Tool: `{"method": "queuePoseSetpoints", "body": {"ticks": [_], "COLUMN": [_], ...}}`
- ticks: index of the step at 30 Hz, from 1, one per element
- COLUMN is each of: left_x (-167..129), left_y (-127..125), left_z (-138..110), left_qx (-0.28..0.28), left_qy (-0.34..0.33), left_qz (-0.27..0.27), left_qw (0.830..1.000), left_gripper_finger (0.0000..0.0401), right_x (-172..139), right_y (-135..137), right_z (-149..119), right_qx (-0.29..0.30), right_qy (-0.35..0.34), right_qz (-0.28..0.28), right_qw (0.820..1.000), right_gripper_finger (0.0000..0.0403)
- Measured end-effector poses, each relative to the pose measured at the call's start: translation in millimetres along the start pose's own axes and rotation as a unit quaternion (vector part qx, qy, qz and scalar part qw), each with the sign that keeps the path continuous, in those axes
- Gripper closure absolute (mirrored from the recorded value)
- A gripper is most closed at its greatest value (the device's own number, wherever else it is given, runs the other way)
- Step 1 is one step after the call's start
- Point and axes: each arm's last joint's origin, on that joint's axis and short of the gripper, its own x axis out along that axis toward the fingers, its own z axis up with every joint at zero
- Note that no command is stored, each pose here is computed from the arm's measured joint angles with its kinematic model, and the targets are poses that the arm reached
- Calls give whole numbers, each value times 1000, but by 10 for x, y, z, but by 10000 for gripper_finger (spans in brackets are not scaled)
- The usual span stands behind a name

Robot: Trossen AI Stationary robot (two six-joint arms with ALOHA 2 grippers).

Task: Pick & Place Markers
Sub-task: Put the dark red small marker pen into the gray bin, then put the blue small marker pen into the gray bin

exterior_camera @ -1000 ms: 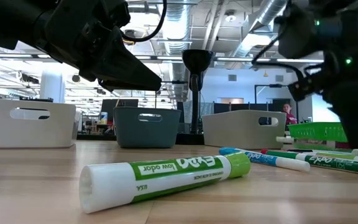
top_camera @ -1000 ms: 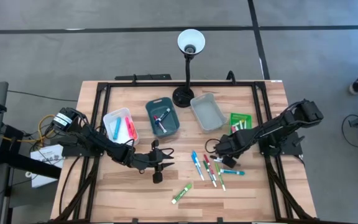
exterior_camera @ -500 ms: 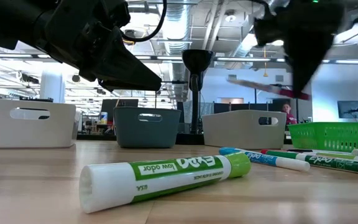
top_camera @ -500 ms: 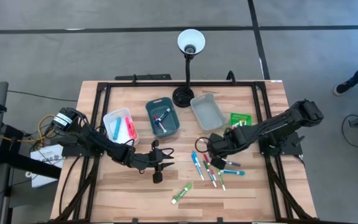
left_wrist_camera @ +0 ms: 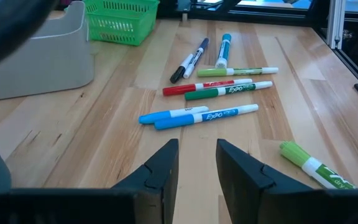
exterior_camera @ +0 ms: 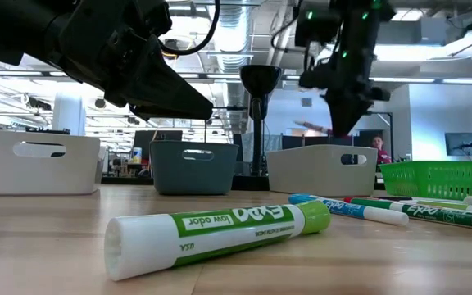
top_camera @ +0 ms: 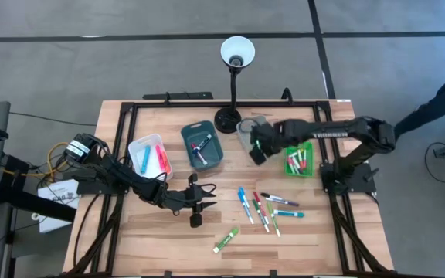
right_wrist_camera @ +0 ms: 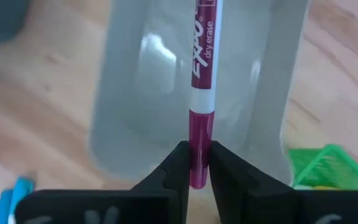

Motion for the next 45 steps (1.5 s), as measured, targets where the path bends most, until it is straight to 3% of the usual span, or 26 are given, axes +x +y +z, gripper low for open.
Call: {"method": "queuePoseSetpoints", "body": {"ticks": [4, 11, 21, 32, 39, 45], "left_x": [0, 0, 0, -1, -3, -3], "left_y": [-1, 0, 1, -1, -9, -9], "left_z": [0, -1, -2, -2, -6, -7], "left_qx": [0, 0, 0, 0, 0, -12], "left_qy": [0, 0, 0, 1, 3, 4], "left_qz": [0, 0, 0, 0, -9, -10], "left_qw": [1000, 1000, 1000, 1000, 1000, 1000], "left_gripper_finger": [297, 297, 297, 297, 297, 297], "right_x": [238, 722, 929, 562, 193, -115], "right_y": [-169, -215, -173, -127, 73, 353], "right_z": [195, 323, 433, 572, 415, 148], "right_qx": [32, 5, -29, -34, -81, -138], "right_qy": [52, 156, 169, 178, 229, 216], "right_qz": [13, 49, 41, 36, 9, 4], "right_qw": [998, 987, 984, 983, 970, 966], "right_gripper_finger": [364, 375, 337, 315, 314, 314]}}
